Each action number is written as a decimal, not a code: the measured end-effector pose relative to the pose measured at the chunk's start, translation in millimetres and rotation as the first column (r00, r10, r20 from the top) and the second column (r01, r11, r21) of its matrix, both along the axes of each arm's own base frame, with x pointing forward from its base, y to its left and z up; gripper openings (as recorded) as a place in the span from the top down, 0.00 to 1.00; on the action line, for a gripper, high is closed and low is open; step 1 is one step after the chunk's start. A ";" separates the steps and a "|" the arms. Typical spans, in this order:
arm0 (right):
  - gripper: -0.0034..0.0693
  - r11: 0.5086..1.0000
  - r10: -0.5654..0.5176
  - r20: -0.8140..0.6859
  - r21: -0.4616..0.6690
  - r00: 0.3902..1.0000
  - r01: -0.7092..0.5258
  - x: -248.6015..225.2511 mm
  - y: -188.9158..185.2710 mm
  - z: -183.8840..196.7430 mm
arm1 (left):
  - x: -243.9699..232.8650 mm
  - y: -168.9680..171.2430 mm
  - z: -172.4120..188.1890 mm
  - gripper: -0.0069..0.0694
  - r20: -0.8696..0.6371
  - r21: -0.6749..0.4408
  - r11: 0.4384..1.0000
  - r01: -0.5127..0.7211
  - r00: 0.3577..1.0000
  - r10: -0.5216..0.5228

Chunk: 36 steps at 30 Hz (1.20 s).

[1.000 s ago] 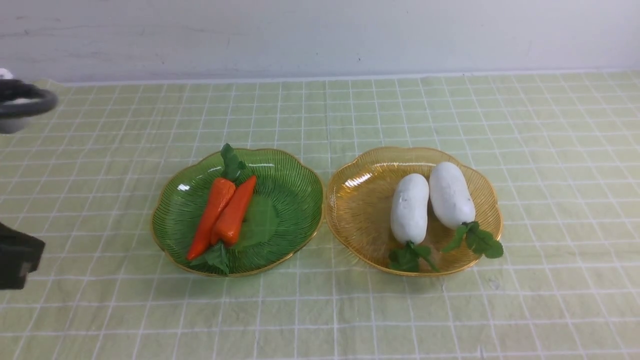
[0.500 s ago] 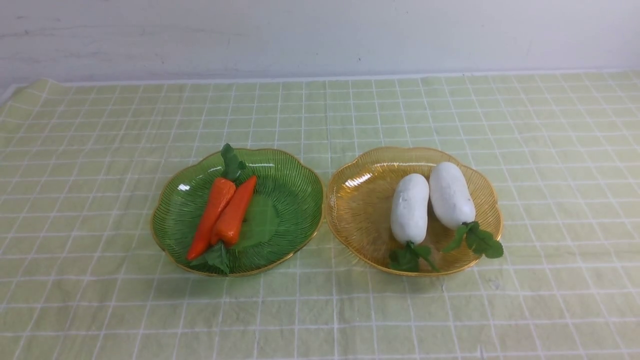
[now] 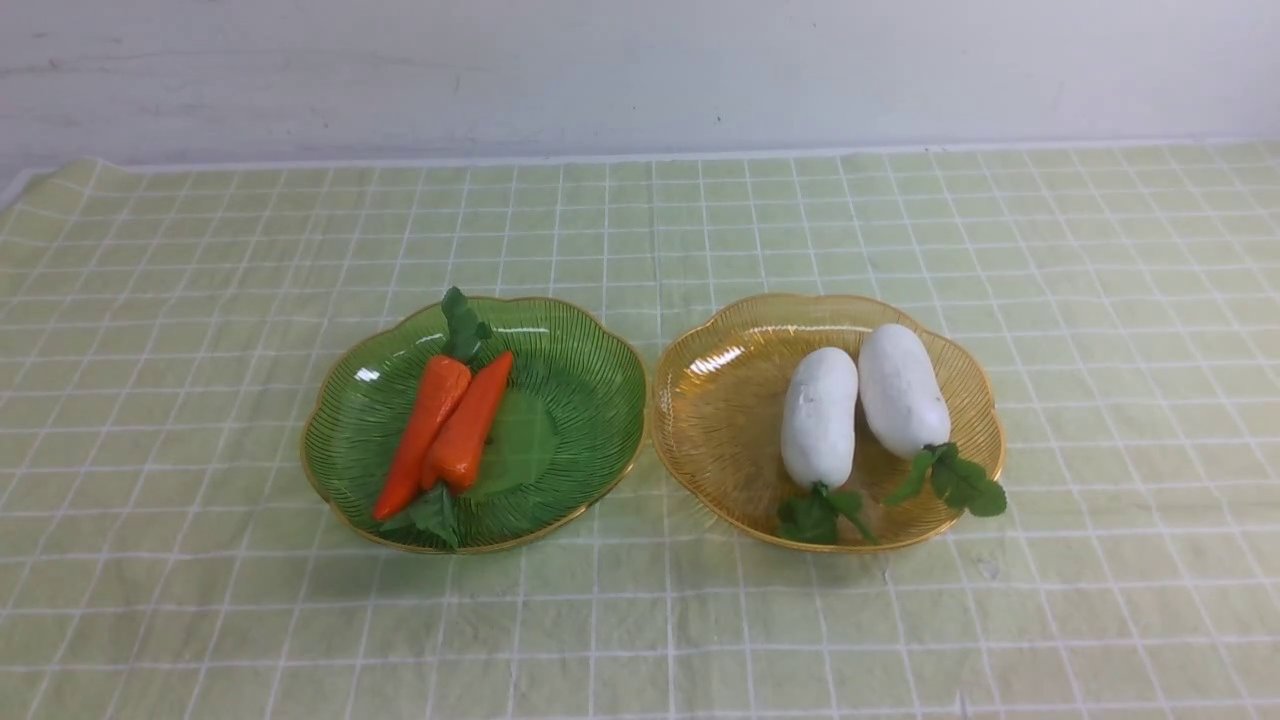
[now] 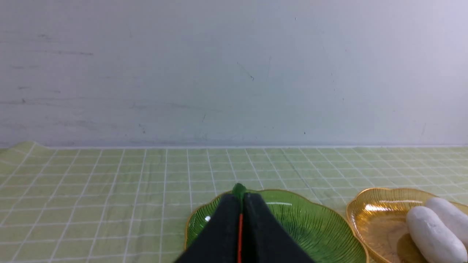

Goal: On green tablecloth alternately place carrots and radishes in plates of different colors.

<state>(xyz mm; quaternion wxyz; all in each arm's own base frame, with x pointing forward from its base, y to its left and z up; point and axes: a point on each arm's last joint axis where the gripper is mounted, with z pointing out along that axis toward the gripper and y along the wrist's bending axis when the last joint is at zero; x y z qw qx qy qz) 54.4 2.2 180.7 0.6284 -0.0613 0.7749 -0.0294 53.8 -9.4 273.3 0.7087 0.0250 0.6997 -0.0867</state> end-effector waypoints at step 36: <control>0.97 1.000 0.000 0.000 0.000 1.000 0.000 0.0 0.0 0.0 | -1.5 5.5 -102.9 0.92 -0.305 0.150 0.988 -0.047 0.948 0.092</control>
